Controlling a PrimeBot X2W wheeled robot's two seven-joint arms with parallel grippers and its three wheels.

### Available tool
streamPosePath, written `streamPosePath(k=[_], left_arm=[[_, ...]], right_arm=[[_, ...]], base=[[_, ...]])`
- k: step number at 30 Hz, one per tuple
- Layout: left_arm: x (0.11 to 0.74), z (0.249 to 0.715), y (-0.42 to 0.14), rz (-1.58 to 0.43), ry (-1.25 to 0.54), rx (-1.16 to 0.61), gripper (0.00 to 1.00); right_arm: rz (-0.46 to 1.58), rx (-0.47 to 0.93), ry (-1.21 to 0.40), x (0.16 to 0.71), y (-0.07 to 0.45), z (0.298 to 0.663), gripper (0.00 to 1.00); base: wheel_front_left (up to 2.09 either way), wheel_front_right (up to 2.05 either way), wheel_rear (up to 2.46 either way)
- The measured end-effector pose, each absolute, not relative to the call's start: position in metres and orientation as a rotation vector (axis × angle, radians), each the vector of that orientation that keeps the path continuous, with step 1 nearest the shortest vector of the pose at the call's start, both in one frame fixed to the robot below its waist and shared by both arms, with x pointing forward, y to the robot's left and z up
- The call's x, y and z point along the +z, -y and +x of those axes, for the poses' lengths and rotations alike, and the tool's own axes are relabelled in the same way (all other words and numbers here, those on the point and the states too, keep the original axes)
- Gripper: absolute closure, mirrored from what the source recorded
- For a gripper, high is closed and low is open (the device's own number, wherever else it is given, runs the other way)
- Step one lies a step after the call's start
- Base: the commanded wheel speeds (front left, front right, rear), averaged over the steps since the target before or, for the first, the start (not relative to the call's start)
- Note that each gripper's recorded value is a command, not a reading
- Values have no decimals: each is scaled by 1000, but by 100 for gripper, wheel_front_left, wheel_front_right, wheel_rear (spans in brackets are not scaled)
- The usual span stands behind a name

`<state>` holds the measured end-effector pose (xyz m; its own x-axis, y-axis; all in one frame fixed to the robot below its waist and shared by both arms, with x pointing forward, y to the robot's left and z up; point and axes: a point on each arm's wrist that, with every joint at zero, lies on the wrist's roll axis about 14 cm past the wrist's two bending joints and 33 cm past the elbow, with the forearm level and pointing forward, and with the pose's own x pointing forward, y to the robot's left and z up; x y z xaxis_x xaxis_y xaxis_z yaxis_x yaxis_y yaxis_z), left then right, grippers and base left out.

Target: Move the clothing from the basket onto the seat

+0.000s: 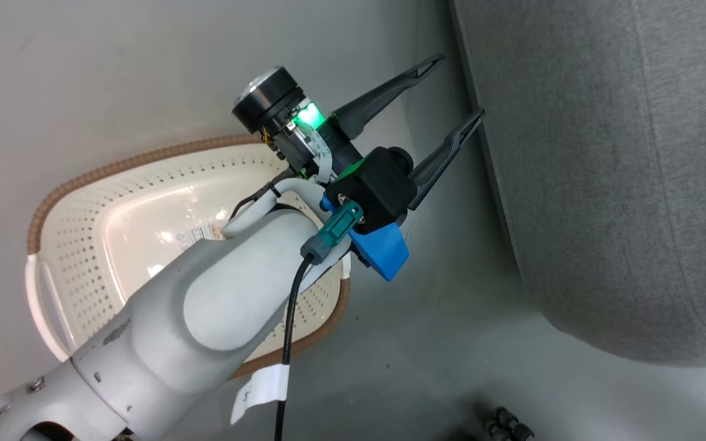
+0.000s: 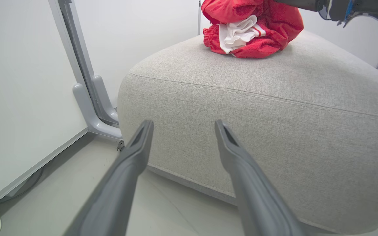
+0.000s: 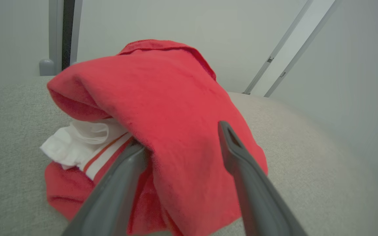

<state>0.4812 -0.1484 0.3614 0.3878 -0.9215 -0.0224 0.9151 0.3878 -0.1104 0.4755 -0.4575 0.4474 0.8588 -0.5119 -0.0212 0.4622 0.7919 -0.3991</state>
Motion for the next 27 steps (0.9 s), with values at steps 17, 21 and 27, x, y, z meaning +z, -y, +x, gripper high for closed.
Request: streamPosePath(k=[17,21,27], left_arm=[[452,496,99,-83,24,-900,0],[470,497,69,-83,43,-788,0],[498,496,17,-74,86,-619,0]], right_arm=[[-324,-324,31,504,372,457,0],[-297,-230,79,516,338,464,0],[-255,-102,167,541,289,474,0]], base=[[0,0,0],[0,0,0],[0,0,0]])
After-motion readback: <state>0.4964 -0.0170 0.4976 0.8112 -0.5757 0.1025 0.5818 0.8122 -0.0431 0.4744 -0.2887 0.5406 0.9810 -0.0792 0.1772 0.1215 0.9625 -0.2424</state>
